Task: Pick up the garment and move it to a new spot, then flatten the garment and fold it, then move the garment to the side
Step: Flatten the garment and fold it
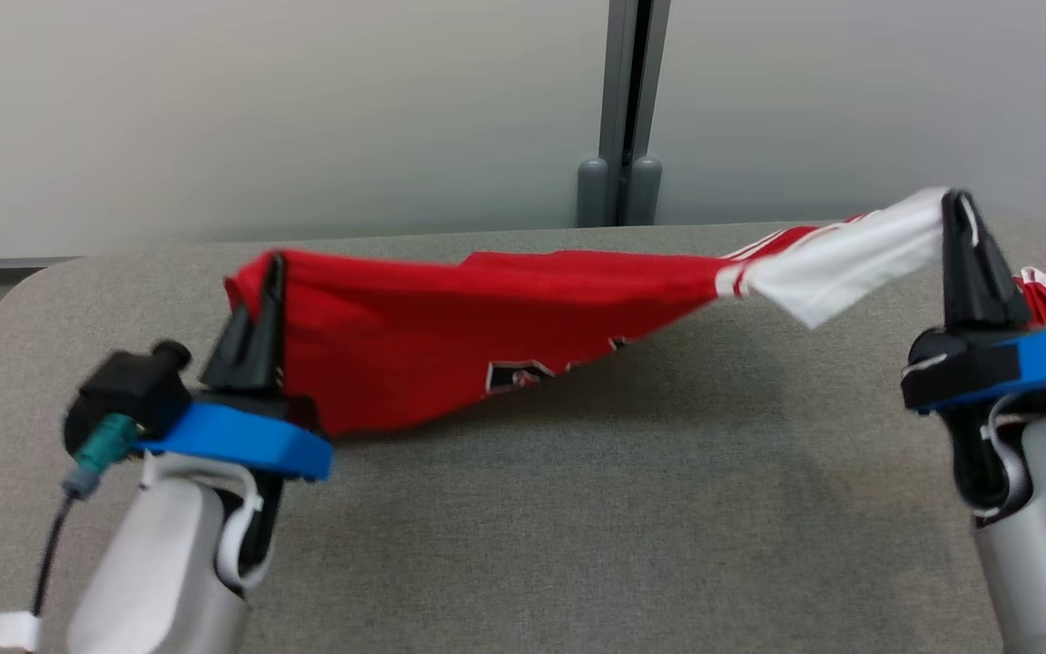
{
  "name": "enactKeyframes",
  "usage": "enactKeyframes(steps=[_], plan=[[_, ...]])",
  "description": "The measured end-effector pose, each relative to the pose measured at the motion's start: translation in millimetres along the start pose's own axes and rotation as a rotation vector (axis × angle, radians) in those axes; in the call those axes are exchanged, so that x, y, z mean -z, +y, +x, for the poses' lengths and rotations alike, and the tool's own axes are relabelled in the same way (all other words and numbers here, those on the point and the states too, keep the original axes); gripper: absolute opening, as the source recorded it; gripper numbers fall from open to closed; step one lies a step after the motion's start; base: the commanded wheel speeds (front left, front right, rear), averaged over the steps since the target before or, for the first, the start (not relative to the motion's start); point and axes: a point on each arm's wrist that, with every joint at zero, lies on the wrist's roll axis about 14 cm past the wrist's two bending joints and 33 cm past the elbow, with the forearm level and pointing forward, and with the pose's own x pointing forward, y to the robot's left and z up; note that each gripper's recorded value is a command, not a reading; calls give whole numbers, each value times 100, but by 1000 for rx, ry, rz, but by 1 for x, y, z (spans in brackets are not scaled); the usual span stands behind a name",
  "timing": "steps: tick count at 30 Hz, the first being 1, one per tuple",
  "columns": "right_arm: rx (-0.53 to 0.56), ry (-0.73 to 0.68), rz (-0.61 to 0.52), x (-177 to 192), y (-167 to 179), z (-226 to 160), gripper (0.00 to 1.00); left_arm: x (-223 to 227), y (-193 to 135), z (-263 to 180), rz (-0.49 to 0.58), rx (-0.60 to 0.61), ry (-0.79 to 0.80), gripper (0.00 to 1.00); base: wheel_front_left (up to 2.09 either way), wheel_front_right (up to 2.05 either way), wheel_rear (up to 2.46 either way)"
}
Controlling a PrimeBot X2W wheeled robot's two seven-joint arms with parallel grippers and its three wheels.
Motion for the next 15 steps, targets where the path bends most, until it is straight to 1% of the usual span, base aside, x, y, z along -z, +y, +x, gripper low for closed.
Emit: enactKeyframes(steps=[3, 5, 8, 9, 12, 15], plan=[[-55, -147, 17, -56, 8, 17, 0, -59, 7, 25, 87, 32, -146, 0, 0, 0, 0], [-99, -216, 27, -90, 17, 25, 0, -95, 7, 36, 147, 55, -223, 0, 0, 0, 0], [-161, -306, 22, -139, 28, 36, 0, -133, 5, 49, 215, 81, -286, 0, 0, 0, 0], [-173, -328, 39, -152, 31, 38, 0, -144, 5, 52, 229, 85, -303, 0, 0, 0, 0], [-196, -351, 9, -175, 34, 46, 0, -165, 4, 62, 265, 98, -328, 0, 0, 0, 0], [-198, -346, -37, -182, 31, 59, 0, -162, 5, 76, 270, 103, -303, 0, 0, 0, 0]])
